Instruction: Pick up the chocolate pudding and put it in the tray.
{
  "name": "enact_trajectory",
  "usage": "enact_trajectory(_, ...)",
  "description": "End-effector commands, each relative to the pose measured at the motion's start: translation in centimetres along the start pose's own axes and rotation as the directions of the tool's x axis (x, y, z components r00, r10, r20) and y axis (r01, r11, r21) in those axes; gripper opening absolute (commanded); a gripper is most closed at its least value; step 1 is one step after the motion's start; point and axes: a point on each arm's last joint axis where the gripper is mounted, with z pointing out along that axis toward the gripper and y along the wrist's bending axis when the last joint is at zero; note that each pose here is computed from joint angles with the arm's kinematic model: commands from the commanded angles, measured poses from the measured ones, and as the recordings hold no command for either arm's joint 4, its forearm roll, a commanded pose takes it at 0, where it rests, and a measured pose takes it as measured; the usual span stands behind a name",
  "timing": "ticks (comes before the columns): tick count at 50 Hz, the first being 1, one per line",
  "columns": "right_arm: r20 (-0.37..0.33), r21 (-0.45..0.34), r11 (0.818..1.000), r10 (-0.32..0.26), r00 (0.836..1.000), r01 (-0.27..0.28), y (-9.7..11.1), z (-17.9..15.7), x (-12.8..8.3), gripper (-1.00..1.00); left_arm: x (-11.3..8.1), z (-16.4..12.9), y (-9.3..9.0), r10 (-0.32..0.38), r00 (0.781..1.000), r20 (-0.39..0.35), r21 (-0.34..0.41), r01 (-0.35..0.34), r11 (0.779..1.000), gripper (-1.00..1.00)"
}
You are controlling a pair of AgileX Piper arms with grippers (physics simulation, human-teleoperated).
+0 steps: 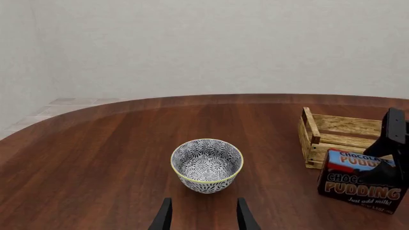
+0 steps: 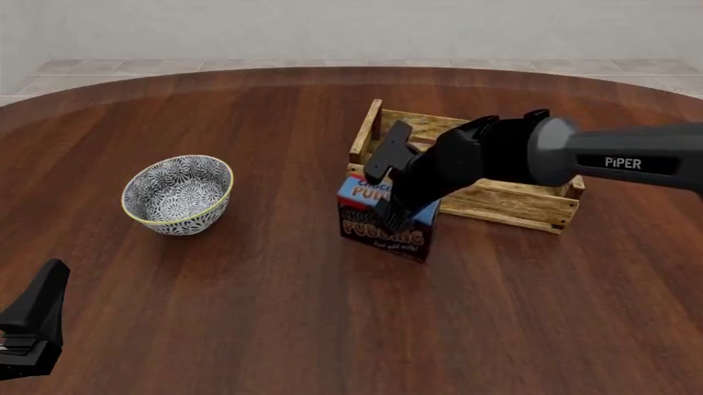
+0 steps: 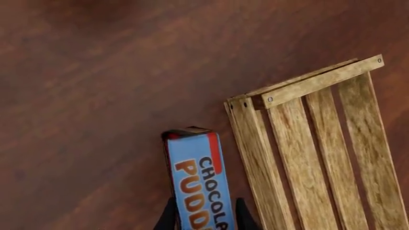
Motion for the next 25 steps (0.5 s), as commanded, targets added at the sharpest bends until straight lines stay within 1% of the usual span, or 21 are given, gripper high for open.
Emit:
enact_trajectory(1, 0.005, -0.023, 1.0, 0.01, 1.0, -0.01, 0.9, -0.5, -0.3, -1.0, 0.0, 0.0, 0.0, 0.0, 1.0, 0.0, 0.0, 0.0, 1.0, 1.0)
enact_trajectory(5, 0.016, -0.014, 1.0, 0.008, 1.0, -0.008, 0.5, -1.5, -0.5, -1.0, 0.0, 0.0, 0.0, 0.0, 1.0, 0.0, 0.0, 0.0, 1.0, 1.0)
enact_trajectory(7, 0.019, -0.015, 1.0, -0.005, 1.0, 0.005, 0.7, -2.2, -0.6, -1.0, 0.0, 0.0, 0.0, 0.0, 1.0, 0.0, 0.0, 0.0, 1.0, 1.0)
enact_trajectory(10, 0.023, -0.005, 1.0, -0.009, 1.0, 0.009, 0.2, -2.6, -0.7, -1.0, 0.0, 0.0, 0.0, 0.0, 1.0, 0.0, 0.0, 0.0, 1.0, 1.0)
enact_trajectory(11, 0.028, -0.001, 1.0, -0.021, 0.999, 0.021, 0.1, -3.4, -0.8, -1.0, 0.0, 0.0, 0.0, 0.0, 1.0, 0.0, 0.0, 0.0, 1.0, 1.0)
enact_trajectory(13, 0.031, 0.001, 1.0, -0.023, 0.999, 0.023, -0.1, -3.7, -0.9, -1.0, 0.0, 0.0, 0.0, 0.0, 1.0, 0.0, 0.0, 0.0, 1.0, 1.0)
enact_trajectory(16, 0.037, 0.008, 0.999, -0.046, 0.998, 0.046, -0.3, -5.0, -1.0, -1.0, 0.0, 0.0, 0.0, 0.0, 1.0, 0.0, 0.0, 0.0, 1.0, 1.0)
enact_trajectory(21, 0.047, 0.032, 0.998, -0.064, 0.997, 0.062, -1.3, -7.4, -1.3, -1.0, 0.0, 0.0, 0.0, 0.0, 1.0, 0.0, 0.0, 0.0, 1.0, 1.0)
enact_trajectory(25, 0.048, 0.044, 0.997, -0.072, 0.996, 0.07, -1.9, -8.3, -1.3, -1.0, 0.0, 0.0, 0.0, 0.0, 1.0, 0.0, 0.0, 0.0, 1.0, 1.0)
